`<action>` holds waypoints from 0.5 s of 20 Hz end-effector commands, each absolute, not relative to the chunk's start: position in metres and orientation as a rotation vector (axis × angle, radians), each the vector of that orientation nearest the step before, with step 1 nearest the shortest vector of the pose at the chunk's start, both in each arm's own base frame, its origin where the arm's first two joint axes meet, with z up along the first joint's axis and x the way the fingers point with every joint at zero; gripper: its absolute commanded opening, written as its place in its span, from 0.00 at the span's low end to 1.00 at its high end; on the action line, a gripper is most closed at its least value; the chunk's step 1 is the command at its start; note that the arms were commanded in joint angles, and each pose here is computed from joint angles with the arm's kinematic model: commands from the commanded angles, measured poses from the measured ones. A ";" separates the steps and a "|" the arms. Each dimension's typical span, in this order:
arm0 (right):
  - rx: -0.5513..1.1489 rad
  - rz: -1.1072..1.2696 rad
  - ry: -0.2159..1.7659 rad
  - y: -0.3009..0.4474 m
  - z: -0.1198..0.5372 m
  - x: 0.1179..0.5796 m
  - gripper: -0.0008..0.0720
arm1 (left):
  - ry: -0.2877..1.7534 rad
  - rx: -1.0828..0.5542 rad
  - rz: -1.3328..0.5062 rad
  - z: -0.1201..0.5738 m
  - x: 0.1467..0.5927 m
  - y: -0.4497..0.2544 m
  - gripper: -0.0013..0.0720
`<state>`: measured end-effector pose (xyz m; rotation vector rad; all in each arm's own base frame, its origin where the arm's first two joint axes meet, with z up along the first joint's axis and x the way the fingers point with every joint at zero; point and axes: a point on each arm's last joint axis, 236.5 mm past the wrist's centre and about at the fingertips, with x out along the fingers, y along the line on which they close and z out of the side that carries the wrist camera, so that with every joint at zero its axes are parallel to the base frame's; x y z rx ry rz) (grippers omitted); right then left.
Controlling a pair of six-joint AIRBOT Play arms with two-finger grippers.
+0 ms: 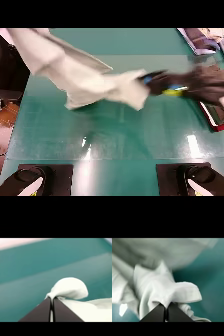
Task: Fold the shirts.
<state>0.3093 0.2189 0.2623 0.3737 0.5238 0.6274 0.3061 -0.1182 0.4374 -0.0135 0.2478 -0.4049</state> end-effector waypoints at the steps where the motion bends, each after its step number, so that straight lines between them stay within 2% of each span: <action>1: 0.469 0.442 0.157 0.116 0.369 0.271 0.03 | 0.024 -0.065 -0.471 0.517 0.257 -0.120 0.05; 6: 0.397 0.185 0.003 0.044 0.432 0.223 0.03 | -0.020 -0.175 -0.702 0.542 0.216 -0.161 0.05; 10: 0.330 0.040 0.124 0.018 0.433 0.223 0.03 | 0.063 -0.130 -0.742 0.517 0.217 -0.172 0.05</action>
